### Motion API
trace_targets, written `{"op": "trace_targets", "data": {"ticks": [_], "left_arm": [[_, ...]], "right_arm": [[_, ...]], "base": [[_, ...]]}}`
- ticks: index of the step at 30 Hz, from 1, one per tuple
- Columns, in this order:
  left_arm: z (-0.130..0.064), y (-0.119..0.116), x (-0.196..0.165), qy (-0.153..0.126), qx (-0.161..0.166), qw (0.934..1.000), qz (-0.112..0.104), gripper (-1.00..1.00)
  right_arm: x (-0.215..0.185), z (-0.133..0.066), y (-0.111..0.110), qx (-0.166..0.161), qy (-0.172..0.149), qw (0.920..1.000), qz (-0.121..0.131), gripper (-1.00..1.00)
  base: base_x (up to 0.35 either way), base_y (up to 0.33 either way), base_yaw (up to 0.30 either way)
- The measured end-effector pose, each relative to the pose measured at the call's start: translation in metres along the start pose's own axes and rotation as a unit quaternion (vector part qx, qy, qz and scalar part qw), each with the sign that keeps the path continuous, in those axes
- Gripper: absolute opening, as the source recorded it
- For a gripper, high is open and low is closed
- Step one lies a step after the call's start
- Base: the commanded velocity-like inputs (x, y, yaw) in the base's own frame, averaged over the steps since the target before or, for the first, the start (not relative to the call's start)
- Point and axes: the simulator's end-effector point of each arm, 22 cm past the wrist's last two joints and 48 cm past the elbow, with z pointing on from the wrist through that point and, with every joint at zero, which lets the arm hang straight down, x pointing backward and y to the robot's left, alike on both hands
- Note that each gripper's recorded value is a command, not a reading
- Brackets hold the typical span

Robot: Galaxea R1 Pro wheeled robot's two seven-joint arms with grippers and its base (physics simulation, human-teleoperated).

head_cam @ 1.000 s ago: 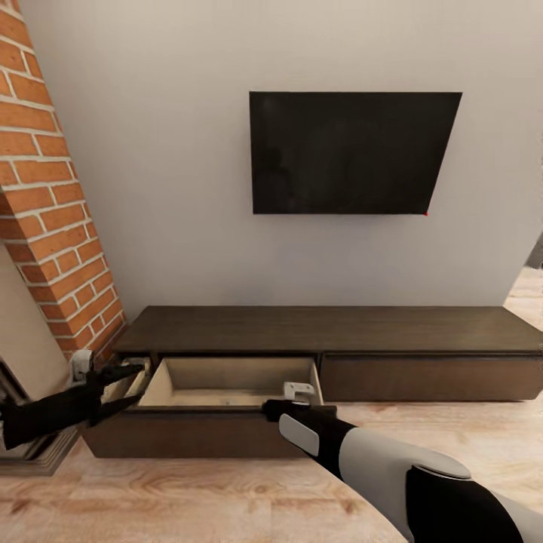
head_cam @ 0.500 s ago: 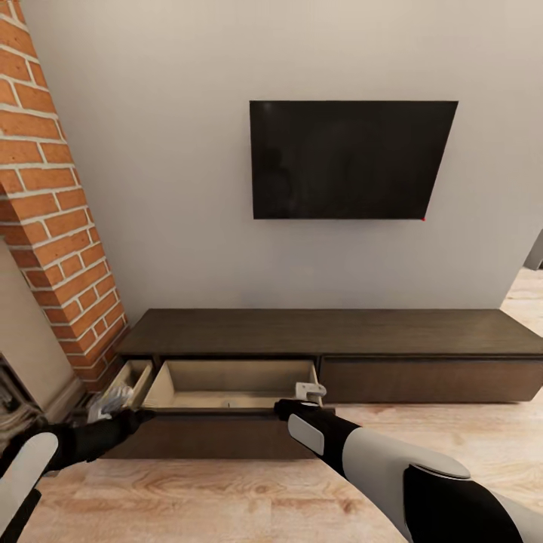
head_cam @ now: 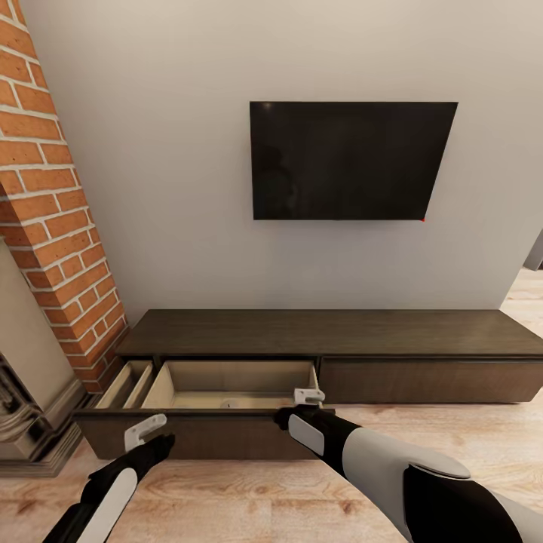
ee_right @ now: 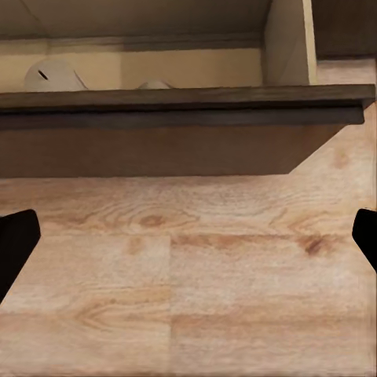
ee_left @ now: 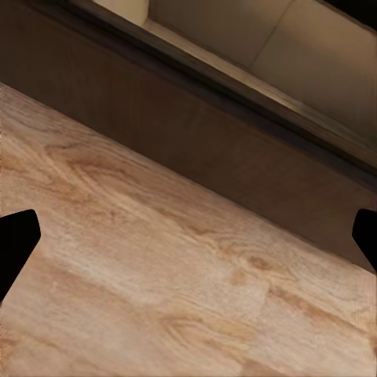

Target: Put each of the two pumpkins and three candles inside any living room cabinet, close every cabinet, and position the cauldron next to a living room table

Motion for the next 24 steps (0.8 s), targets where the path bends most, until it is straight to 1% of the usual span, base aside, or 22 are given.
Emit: {"op": "trace_targets", "data": {"ticks": [4,9,15,17,21,24], "left_arm": [[0.001,0.001,-0.001,-0.003,-0.001,1.0000,0.003,1.00],[0.001,-0.005,-0.006,-0.015,0.008,0.9999,0.002,1.00],[0.009,0.000,0.001,-0.017,0.005,0.9998,0.006,1.00],[0.012,0.003,0.002,-0.022,0.000,0.9996,0.016,1.00],[0.016,0.003,0.006,-0.033,-0.010,0.9984,0.044,1.00],[0.020,0.003,0.011,-0.037,-0.011,0.9977,0.055,1.00]], "right_arm": [[0.005,0.000,0.000,0.000,0.011,0.9999,-0.006,1.00],[0.010,0.006,-0.002,0.001,0.010,0.9999,-0.005,1.00],[0.017,0.014,-0.001,0.000,0.009,0.9999,-0.004,1.00],[0.019,0.016,0.002,-0.003,0.009,0.9999,-0.005,1.00],[0.024,0.021,0.007,-0.009,0.008,0.9999,-0.006,1.00],[0.028,0.024,0.010,-0.015,0.006,0.9998,-0.007,1.00]], "base": [[0.000,0.000,0.000],[0.000,0.000,0.000],[0.000,0.000,0.000],[0.000,0.000,0.000],[0.000,0.000,0.000],[0.000,0.000,0.000]]}}
